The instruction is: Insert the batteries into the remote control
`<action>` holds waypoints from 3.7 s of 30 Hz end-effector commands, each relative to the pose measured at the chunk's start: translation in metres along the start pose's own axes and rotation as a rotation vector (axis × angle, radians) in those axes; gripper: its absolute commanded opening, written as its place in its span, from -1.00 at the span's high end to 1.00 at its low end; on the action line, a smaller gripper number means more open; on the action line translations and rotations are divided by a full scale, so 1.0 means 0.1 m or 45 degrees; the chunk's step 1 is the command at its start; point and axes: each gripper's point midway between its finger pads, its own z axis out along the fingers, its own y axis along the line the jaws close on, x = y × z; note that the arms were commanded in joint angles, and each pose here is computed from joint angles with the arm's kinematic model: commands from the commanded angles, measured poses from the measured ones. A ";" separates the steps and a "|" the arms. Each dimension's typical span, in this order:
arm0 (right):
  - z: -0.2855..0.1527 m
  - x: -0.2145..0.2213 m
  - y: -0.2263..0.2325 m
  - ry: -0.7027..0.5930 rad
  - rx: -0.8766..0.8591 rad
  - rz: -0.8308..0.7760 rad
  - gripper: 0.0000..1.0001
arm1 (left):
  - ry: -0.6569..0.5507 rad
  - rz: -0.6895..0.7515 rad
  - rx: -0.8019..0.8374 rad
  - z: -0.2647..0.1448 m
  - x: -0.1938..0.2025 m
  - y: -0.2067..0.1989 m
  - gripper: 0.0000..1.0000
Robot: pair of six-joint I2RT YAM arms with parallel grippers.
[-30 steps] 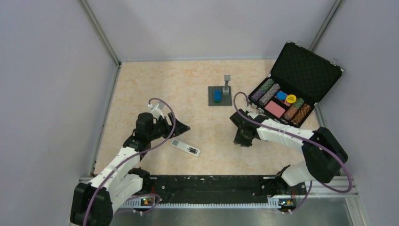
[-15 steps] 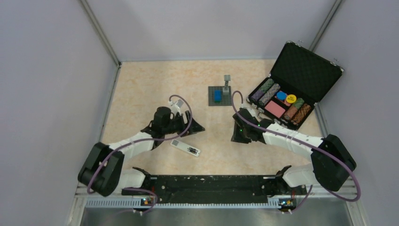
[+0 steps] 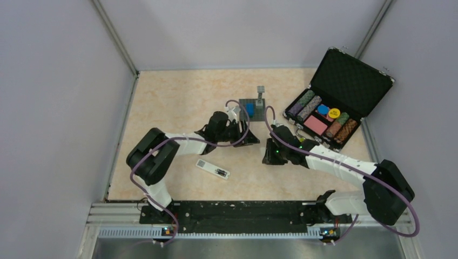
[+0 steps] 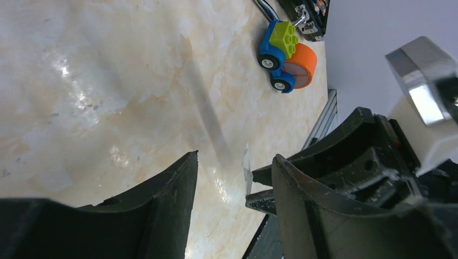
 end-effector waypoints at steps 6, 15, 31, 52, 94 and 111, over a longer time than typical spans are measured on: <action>-0.07 -0.10 0.23 -0.062 -0.138 -0.035 0.50 | 0.013 0.094 0.128 0.22 0.00 -0.33 -0.25; -0.07 -0.16 0.31 -0.069 -0.168 -0.025 0.50 | 0.058 0.069 0.106 0.33 0.12 -0.25 0.07; -0.29 -0.46 0.38 -0.214 -0.169 -0.102 -0.17 | 0.074 -0.110 -0.022 0.20 0.12 -0.26 1.00; -1.88 -0.60 1.37 -1.136 -0.378 -1.447 -0.21 | 0.255 -0.504 -0.220 -0.88 -0.21 -1.26 1.00; -1.98 -0.58 1.90 -1.607 -0.435 -1.740 0.45 | 0.120 -0.606 -0.221 -1.61 -0.03 -1.59 1.00; -1.81 -0.55 1.66 -1.170 -0.475 -1.142 1.00 | -0.135 -0.498 -0.350 -1.73 -0.14 -1.07 -0.66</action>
